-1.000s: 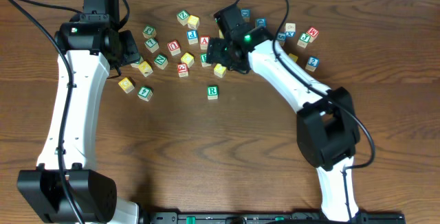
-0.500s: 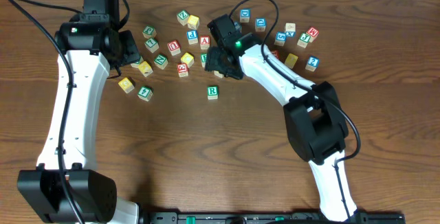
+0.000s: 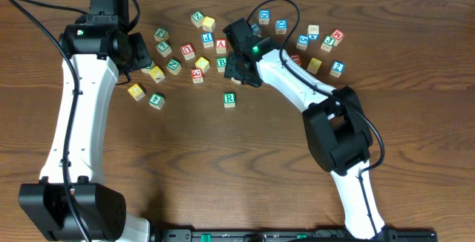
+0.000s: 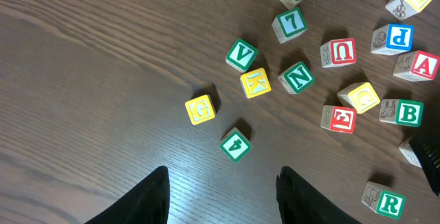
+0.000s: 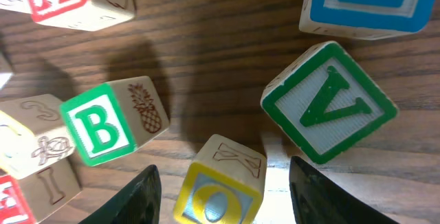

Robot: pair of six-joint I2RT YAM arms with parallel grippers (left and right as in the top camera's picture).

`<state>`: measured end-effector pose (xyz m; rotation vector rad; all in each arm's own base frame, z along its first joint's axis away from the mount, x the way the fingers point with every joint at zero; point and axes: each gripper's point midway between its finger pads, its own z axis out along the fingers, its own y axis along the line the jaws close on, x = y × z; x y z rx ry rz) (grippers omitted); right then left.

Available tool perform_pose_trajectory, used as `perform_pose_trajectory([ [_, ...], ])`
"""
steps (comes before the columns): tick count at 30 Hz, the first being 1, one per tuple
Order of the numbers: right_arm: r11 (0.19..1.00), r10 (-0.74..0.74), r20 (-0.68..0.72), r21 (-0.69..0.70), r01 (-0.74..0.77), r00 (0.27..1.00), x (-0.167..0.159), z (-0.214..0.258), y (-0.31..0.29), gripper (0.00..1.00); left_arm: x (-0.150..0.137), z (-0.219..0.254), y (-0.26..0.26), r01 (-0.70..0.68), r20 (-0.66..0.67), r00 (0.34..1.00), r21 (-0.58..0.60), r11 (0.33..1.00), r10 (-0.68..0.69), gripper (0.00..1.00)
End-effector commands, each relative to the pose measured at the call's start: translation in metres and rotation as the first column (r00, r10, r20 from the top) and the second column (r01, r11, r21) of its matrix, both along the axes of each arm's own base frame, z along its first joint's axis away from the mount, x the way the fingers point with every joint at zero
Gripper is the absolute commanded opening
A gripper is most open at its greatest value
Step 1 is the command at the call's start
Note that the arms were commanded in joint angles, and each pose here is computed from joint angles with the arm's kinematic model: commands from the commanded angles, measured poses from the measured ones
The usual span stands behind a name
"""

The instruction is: Spell out ROBOT

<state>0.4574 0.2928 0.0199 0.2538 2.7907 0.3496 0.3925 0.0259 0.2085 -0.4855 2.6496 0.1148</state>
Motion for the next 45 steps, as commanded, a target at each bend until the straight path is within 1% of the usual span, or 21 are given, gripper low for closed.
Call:
perform_pose_trajectory([
  [1,1.0,-0.005,0.01,-0.018,0.005,1.0,0.003,-0.005,0.002,0.55,0.001,-0.005,0.004,-0.001,-0.015,1.0,0.015,1.0,0.001,0.5],
  [5,1.0,-0.005,0.017,-0.014,0.005,1.0,0.005,-0.005,0.003,0.52,0.001,-0.005,0.004,-0.001,-0.014,1.0,0.015,1.0,0.001,0.5],
  [10,0.999,0.036,0.029,-0.027,-0.035,0.999,0.006,-0.005,0.004,0.48,0.001,-0.005,0.004,-0.001,-0.014,1.0,0.015,1.0,0.001,0.5],
  [12,0.997,0.063,0.034,-0.037,-0.061,0.997,0.006,-0.005,0.004,0.44,0.001,-0.005,0.004,-0.001,-0.014,1.0,0.015,1.0,0.001,0.5],
  [13,0.996,0.084,0.034,-0.047,-0.082,0.996,0.005,-0.006,0.003,0.4,0.001,-0.005,0.004,-0.001,-0.014,1.0,0.015,1.0,0.001,0.5],
  [16,0.992,0.11,0.025,-0.064,-0.108,0.994,0.003,-0.007,0.0,0.34,0.001,-0.005,0.004,-0.001,-0.014,1.0,0.015,1.0,0.001,0.5],
  [19,0.985,0.148,0.014,-0.087,-0.146,0.989,-0.001,-0.009,-0.003,0.33,0.001,-0.005,0.004,-0.001,-0.014,1.0,0.015,1.0,0.001,0.5],
  [23,0.974,0.203,-0.008,-0.102,-0.203,0.979,-0.007,-0.008,-0.006,0.33,0.001,-0.005,0.004,-0.001,-0.014,1.0,0.015,1.0,0.001,0.5],
  [30,0.949,0.279,-0.07,-0.132,-0.286,0.958,-0.026,0.007,-0.018,0.32,0.001,-0.005,0.004,-0.001,-0.014,1.0,0.015,1.0,0.001,0.5],
  [36,0.936,0.288,-0.174,-0.159,-0.315,0.942,-0.049,0.003,-0.031,0.28,0.002,-0.004,0.004,-0.001,-0.01,1.0,0.015,1.0,0.001,0.5],
  [42,0.932,0.3,-0.25,-0.128,-0.339,0.921,-0.069,0.0,-0.031,0.28,0.003,-0.004,0.004,-0.001,-0.007,1.0,0.015,1.0,0.001,0.5],
  [45,0.927,0.311,-0.261,-0.131,-0.353,0.914,-0.075,0.0,-0.027,0.29,0.003,-0.004,0.004,-0.001,-0.004,1.0,0.015,1.0,0.001,0.5],
])
